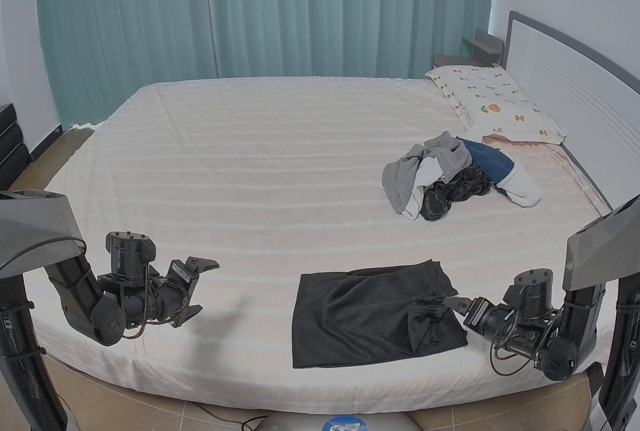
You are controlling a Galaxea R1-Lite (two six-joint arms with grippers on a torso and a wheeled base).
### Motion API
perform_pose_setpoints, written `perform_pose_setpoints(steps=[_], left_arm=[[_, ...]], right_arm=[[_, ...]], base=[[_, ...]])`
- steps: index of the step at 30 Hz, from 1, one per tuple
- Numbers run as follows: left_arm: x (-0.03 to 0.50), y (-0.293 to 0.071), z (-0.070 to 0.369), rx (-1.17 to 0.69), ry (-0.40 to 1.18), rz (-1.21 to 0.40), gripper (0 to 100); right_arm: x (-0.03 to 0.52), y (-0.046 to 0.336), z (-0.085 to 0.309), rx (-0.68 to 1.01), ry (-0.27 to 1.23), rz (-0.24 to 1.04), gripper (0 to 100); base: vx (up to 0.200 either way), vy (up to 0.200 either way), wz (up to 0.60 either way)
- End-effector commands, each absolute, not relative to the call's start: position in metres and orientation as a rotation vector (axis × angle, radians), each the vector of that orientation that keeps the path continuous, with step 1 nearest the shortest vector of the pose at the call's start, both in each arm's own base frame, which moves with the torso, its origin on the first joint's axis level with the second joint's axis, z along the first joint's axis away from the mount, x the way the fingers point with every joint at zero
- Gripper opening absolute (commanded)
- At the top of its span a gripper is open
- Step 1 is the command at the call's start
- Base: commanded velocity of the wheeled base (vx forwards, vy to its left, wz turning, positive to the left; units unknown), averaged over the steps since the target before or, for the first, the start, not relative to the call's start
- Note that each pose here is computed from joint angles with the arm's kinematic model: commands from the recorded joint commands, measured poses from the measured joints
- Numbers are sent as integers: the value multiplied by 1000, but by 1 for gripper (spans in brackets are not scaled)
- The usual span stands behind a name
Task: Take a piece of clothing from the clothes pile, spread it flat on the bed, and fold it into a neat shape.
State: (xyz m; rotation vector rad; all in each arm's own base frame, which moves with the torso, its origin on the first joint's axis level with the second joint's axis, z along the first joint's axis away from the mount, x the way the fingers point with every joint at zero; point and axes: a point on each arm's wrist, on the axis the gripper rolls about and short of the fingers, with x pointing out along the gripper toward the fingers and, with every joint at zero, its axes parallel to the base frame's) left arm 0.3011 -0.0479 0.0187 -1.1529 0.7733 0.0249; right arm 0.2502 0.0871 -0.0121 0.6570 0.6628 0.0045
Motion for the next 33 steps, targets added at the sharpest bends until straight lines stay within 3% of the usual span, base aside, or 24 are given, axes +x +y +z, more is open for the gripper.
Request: perform_pose_setpoints(steps=[1,13,26,27,33], left_arm=[[301,-48,18,-1152,775,26,100],[302,-48,18,-1152,772,24,100],[302,-48,18,-1152,773,23,100],[302,-48,18,-1152,773,23,100],[302,-48,18,-1152,773,23,100]], right_arm=[[277,122,7,560,627,21,100],[301,159,19,385,674,46,100],[305,158,-15,231,780,-11,100],[305,156,-15,225,779,-11,0],[293,140,-6,216,784,-31,0]], base=[[0,0,0],[0,0,0],[0,0,0],[0,0,0],[0,0,0]])
